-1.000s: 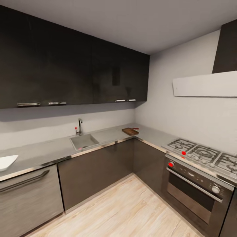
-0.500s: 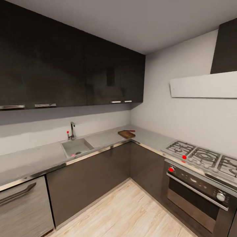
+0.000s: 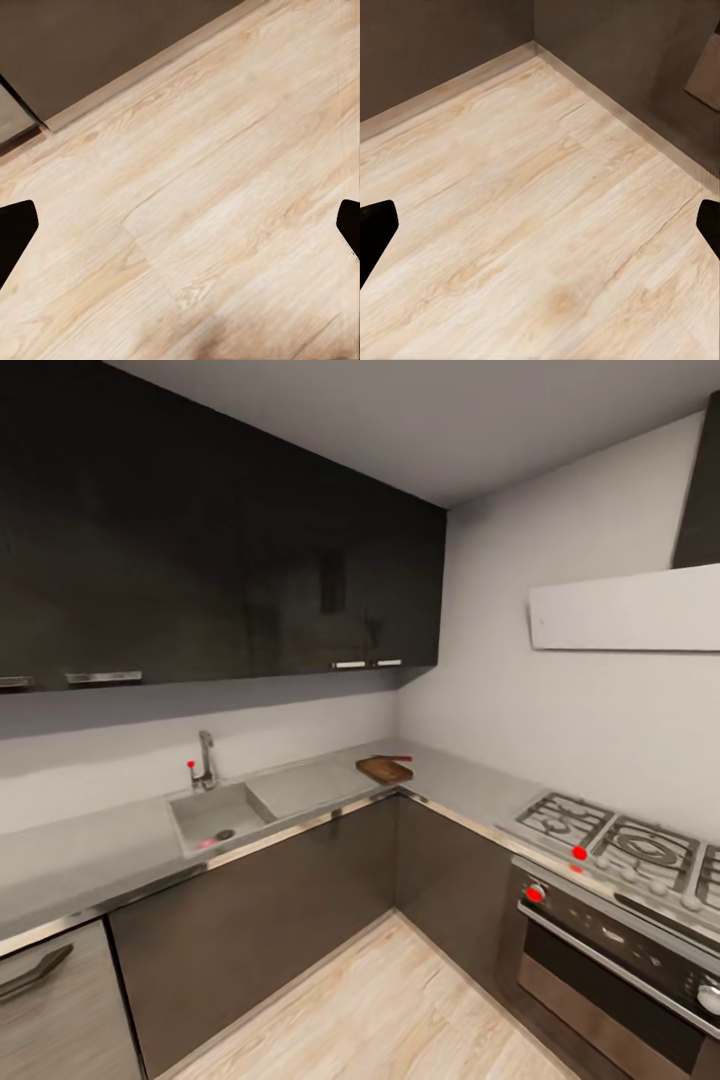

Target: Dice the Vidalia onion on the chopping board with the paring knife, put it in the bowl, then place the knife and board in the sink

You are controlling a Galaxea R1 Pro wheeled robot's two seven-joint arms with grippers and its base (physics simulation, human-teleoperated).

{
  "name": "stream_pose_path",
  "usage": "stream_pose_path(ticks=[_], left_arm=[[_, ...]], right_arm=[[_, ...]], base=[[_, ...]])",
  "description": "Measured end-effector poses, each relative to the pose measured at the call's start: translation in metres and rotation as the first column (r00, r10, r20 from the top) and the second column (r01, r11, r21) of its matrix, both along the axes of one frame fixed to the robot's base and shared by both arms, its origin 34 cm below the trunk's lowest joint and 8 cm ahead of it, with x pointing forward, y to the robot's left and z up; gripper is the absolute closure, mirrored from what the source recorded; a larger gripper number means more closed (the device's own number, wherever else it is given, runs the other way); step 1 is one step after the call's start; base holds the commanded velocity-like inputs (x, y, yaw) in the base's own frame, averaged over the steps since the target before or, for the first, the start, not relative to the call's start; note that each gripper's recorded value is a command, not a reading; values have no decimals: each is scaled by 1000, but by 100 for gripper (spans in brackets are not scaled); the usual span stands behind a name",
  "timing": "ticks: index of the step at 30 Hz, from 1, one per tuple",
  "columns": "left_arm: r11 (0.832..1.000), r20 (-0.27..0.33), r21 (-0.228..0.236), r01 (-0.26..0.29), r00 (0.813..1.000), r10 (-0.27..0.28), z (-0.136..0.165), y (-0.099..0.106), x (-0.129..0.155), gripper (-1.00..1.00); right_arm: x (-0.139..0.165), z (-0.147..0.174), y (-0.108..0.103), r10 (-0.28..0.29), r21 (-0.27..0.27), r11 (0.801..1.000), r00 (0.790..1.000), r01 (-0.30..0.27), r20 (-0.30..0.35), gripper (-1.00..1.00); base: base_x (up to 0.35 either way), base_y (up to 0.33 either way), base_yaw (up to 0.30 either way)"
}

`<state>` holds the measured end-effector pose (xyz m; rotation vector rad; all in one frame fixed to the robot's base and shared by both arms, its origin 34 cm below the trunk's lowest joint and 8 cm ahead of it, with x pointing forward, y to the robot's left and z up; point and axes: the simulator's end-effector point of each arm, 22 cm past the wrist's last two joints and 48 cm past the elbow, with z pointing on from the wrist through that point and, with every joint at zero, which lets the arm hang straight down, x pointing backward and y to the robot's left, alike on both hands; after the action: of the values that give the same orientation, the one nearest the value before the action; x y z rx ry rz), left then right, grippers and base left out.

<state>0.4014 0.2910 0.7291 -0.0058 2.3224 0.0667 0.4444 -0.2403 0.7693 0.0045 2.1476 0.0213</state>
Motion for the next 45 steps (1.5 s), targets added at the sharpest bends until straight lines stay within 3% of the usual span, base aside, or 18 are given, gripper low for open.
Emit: stream_pose_path(ticks=[22,45], left_arm=[[1000,-25,1,0,1000,0,-8,1,-7,-100],[1000,-21,2,7,1000,-7,-6,-4,-2,-100]], right_arm=[[-7,-10,0,0,0,1000,1000,0,-28,-100],[-12,-15,1,-1,1,1000,999,2,-46,-100]], base=[[250,-158,0],[132,85,0]])
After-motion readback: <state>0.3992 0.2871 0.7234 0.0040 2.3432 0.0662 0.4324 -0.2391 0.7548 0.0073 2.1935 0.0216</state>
